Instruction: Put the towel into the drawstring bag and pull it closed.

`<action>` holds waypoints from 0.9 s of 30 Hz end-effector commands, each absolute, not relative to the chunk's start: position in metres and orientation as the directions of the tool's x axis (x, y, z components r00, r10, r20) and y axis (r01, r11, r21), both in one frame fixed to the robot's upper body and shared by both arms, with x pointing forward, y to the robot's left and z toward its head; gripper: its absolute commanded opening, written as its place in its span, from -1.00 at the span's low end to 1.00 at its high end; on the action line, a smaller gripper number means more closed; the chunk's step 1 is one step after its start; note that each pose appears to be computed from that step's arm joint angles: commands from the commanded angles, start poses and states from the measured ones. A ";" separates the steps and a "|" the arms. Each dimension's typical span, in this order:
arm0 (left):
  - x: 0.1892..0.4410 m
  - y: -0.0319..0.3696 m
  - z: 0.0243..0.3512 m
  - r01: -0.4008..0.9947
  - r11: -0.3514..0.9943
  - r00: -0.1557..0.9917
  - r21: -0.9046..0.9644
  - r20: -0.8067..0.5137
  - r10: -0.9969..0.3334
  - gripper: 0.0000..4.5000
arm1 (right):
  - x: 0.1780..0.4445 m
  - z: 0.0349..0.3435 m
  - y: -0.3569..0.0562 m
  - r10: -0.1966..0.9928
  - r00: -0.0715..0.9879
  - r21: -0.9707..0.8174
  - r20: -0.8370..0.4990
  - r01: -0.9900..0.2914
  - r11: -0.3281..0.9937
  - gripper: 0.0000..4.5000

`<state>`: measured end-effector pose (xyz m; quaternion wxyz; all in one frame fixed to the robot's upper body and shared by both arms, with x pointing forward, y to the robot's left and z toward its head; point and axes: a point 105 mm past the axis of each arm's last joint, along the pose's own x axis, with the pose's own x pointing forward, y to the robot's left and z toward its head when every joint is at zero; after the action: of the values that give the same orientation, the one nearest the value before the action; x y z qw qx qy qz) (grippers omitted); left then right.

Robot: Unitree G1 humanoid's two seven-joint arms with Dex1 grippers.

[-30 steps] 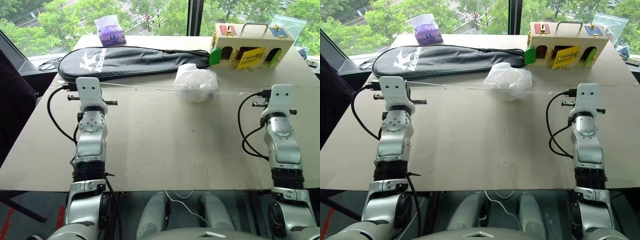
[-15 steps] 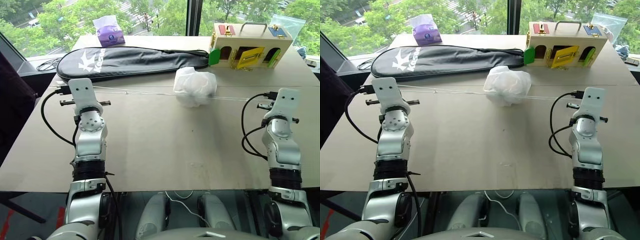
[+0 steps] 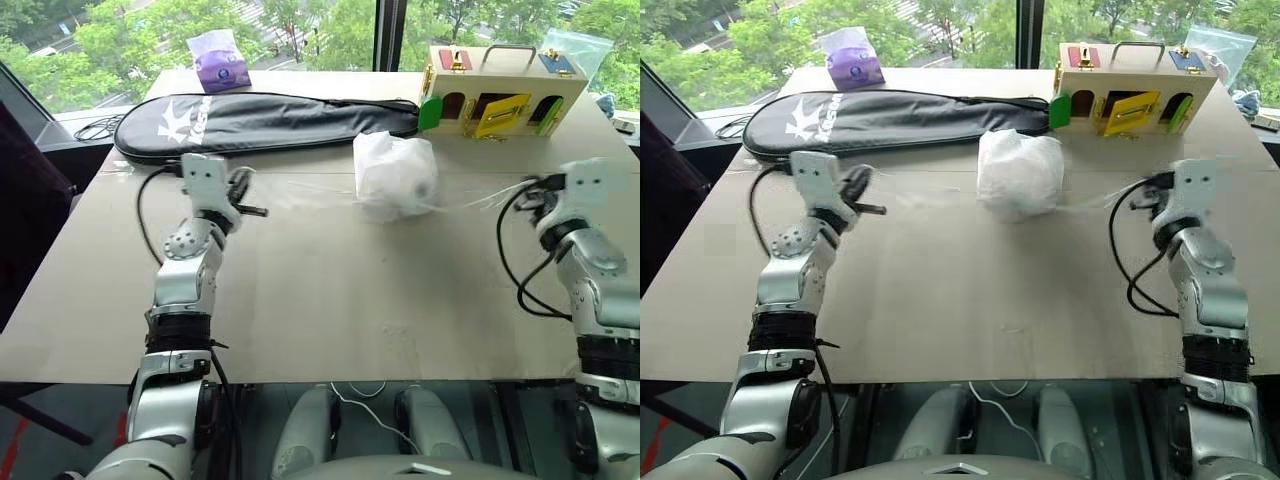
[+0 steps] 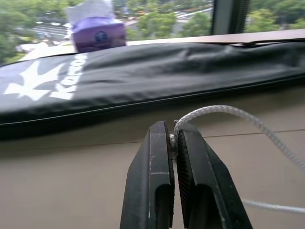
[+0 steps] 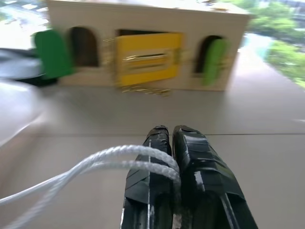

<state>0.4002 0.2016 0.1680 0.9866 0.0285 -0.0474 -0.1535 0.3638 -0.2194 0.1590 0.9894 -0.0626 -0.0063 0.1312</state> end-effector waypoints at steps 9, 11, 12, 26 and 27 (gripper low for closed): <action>0.341 0.218 0.160 0.724 0.667 0.688 0.175 -0.242 -0.684 0.95 | 0.301 0.146 -0.215 0.645 0.740 -0.150 -0.194 -0.672 0.726 1.00; 0.328 0.232 0.154 0.762 0.627 0.642 0.162 -0.320 -0.697 0.95 | 0.286 0.135 -0.224 0.671 0.685 -0.142 -0.283 -0.722 0.677 1.00; 0.323 0.237 0.150 0.770 0.617 0.629 0.160 -0.353 -0.693 0.95 | 0.280 0.130 -0.228 0.679 0.663 -0.132 -0.316 -0.739 0.661 1.00; 0.304 0.230 0.126 0.782 0.606 0.606 0.143 -0.403 -0.686 0.95 | 0.322 0.199 -0.261 0.530 0.847 -0.195 0.032 -0.515 0.835 1.00; 0.304 0.228 0.125 0.781 0.607 0.608 0.147 -0.399 -0.687 0.95 | 0.325 0.203 -0.260 0.521 0.852 -0.182 0.054 -0.505 0.844 1.00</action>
<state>0.3028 0.2298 0.1146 0.8789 0.1464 0.1740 -0.4192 0.3246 -0.2523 0.1868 0.9512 -0.0961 -0.0213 0.2924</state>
